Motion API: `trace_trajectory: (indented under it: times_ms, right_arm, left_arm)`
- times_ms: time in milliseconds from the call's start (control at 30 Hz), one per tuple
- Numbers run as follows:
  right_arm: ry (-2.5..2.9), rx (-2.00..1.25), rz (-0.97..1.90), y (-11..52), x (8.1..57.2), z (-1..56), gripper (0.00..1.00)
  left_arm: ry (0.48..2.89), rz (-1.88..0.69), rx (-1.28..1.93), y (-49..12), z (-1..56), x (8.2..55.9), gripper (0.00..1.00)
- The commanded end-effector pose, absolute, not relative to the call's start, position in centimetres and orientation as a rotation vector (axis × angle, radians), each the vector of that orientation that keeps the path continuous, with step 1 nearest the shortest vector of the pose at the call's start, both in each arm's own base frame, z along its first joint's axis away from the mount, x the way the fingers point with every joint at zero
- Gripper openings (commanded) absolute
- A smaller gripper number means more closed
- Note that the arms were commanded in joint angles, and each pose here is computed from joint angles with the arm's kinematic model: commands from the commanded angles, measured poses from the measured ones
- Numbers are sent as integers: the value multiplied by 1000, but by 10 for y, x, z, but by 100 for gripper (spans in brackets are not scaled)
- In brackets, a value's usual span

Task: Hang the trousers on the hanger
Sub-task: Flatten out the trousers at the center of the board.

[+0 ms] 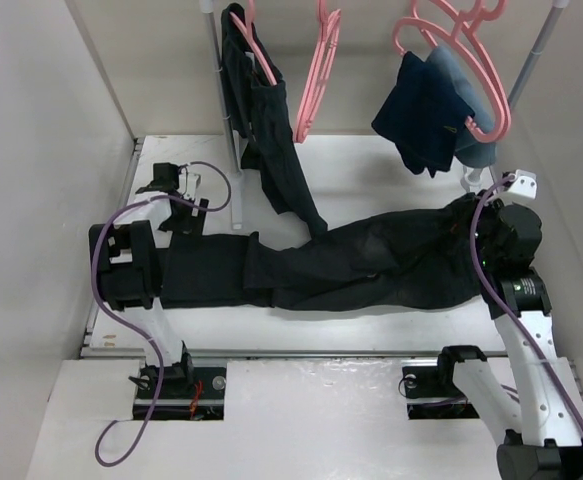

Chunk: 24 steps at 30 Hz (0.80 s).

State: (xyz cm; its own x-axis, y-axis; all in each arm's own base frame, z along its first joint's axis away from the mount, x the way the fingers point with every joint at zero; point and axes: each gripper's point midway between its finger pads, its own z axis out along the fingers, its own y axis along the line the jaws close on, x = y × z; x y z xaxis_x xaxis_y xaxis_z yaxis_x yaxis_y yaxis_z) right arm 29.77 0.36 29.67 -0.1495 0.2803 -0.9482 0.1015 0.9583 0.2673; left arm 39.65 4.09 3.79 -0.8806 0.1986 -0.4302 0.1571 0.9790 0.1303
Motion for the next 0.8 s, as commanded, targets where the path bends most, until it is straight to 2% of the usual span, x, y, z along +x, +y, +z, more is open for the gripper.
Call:
trace_trajectory:
  times_ms: [0, 67, 100, 133, 167, 233, 333, 367, 467, 500, 567, 667, 700, 733, 767]
  right_arm:
    - [1566, 260, 173, 3, 299, 350, 0]
    - [1564, 267, 166, 1, 299, 350, 0]
    - [1575, 269, 165, 1, 302, 347, 0]
    - [1575, 269, 165, 1, 302, 347, 0]
    - [1587, 263, 157, 1, 304, 344, 0]
    - [1617, 266, 153, 1, 316, 334, 0]
    - [1673, 255, 150, 1, 345, 326, 0]
    - [1681, 232, 154, 2, 352, 329, 0]
    - [1613, 206, 141, -4, 374, 371, 0]
    - [1573, 208, 136, -7, 376, 388, 0]
    - [1465, 210, 125, -13, 369, 431, 0]
    - [1376, 255, 115, -19, 344, 451, 0]
    - [1371, 286, 116, -22, 337, 445, 0]
    - [1365, 342, 98, -31, 329, 437, 0]
    - [1422, 393, 94, -34, 327, 397, 0]
  left_arm:
    - [2768, 102, 196, 41, 28, 381, 84]
    - [2809, 60, 193, 40, 18, 376, 64]
    - [2833, 28, 197, 40, 11, 374, 48]
    - [2814, -42, 208, 32, 13, 379, 7]
    - [2815, -69, 195, 33, 11, 381, 0]
    - [2787, -116, 208, 31, 15, 390, 0]
    - [2674, -95, 226, 34, 51, 428, 0]
    - [2589, -48, 212, 43, 85, 452, 0]
    - [2411, 33, 185, 71, 162, 482, 0]
    - [2315, 69, 170, 81, 208, 494, 0]
    - [2214, 104, 137, 103, 260, 492, 0]
    - [2123, 182, 175, 126, 309, 464, 0]
    - [2129, 202, 189, 129, 308, 452, 0]
    - [2180, 228, 224, 134, 279, 438, 0]
    - [2151, 262, 244, 133, 289, 419, 0]
